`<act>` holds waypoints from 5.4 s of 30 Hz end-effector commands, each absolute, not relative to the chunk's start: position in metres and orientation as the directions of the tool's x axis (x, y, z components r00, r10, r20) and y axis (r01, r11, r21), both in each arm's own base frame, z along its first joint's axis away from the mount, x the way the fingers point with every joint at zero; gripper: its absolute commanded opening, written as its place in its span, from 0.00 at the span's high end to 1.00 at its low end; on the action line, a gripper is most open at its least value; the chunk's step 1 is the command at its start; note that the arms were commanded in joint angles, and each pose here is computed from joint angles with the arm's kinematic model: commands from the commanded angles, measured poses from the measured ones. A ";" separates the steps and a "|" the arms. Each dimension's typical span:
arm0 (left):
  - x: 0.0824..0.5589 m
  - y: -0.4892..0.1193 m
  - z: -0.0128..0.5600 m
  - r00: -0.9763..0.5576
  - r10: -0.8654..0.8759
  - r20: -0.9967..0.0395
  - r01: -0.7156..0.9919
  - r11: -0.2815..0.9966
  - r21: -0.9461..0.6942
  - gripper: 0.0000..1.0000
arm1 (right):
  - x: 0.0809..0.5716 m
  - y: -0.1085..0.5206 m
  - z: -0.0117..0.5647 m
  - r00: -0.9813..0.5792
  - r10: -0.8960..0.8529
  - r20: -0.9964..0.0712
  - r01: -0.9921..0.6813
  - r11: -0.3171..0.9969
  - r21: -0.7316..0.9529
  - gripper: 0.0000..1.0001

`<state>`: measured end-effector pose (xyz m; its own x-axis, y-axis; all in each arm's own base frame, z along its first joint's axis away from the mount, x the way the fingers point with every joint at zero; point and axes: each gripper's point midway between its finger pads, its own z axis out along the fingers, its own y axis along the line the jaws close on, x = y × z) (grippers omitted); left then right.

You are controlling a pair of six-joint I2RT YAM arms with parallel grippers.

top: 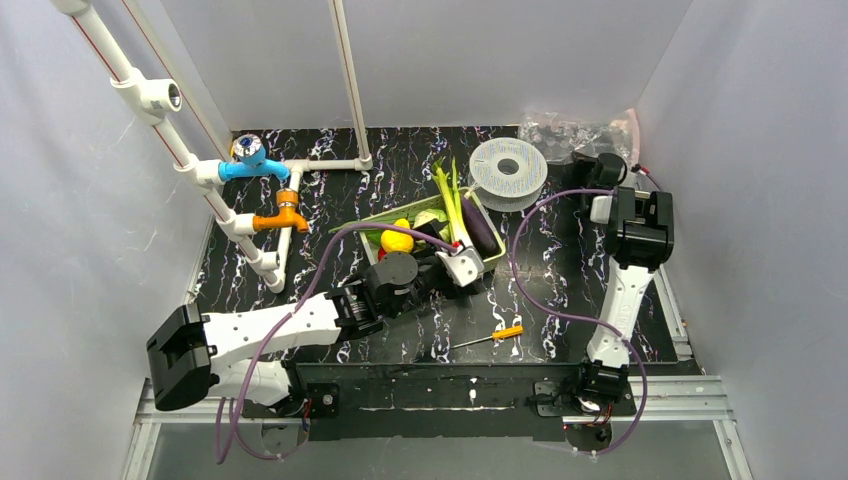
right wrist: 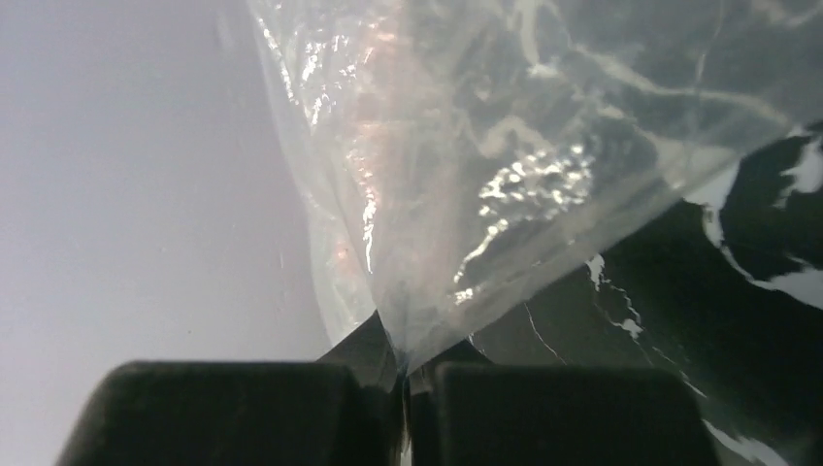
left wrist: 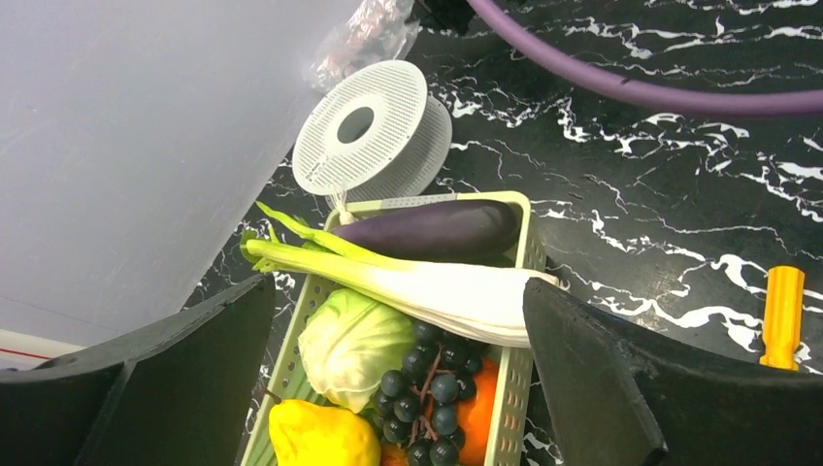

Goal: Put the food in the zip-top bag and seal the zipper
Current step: Pick up the zipper food storage bag at the corner of the board, then adjust the zipper food storage bag at the center of the board.

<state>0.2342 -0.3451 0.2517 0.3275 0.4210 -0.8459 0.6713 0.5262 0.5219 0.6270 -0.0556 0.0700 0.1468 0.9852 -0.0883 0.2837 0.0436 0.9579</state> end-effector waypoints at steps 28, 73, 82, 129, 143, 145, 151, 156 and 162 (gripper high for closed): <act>0.233 -0.333 0.289 0.269 0.318 -0.909 0.658 0.629 0.414 0.00 | 0.352 0.043 0.257 -0.301 -0.444 -0.844 0.245 0.819 -0.519 0.99; 0.277 -0.320 0.352 -0.790 -0.556 -0.258 0.078 0.327 -0.942 0.09 | 0.252 0.185 0.182 0.042 -0.314 -0.949 -0.461 0.836 -0.297 0.99; 0.305 -0.356 0.333 -0.815 -0.579 -0.024 -0.137 0.232 -0.963 0.12 | 0.249 0.183 0.193 0.066 -0.279 -0.958 -0.457 0.845 -0.278 0.99; 0.320 -0.430 0.333 -0.544 -0.220 -0.809 0.479 0.710 -0.516 0.08 | 0.249 0.195 0.190 0.070 -0.420 -0.905 -0.416 0.812 -0.409 0.99; 0.302 -0.369 0.341 -0.485 -0.328 -0.811 0.387 0.751 -0.535 0.04 | 0.247 0.199 0.191 0.082 -0.390 -0.917 -0.426 0.818 -0.386 0.99; 0.299 -0.358 0.349 -0.458 -0.369 -0.808 0.378 0.742 -0.553 0.02 | 0.247 0.200 0.190 0.081 -0.392 -0.916 -0.428 0.817 -0.387 0.99; 0.293 -0.346 0.372 -0.426 -0.412 -0.806 0.390 0.720 -0.574 0.02 | 0.247 0.203 0.186 0.072 -0.395 -0.916 -0.442 0.811 -0.385 0.99; 0.295 -0.330 0.369 -0.419 -0.454 -0.787 0.315 0.740 -0.595 0.07 | 0.247 0.203 0.187 0.074 -0.393 -0.917 -0.442 0.811 -0.383 0.99; 0.299 -0.315 0.361 -0.415 -0.530 -0.740 0.198 0.741 -0.642 0.18 | 0.246 0.203 0.188 0.077 -0.386 -0.919 -0.442 0.813 -0.378 0.99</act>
<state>0.2958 -0.3357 0.3561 -0.4533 -0.4460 -0.7718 0.2970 0.7408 -0.6025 0.2427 0.1947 0.1581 0.0334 -0.4786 -0.8774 -0.4647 0.7698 -0.4376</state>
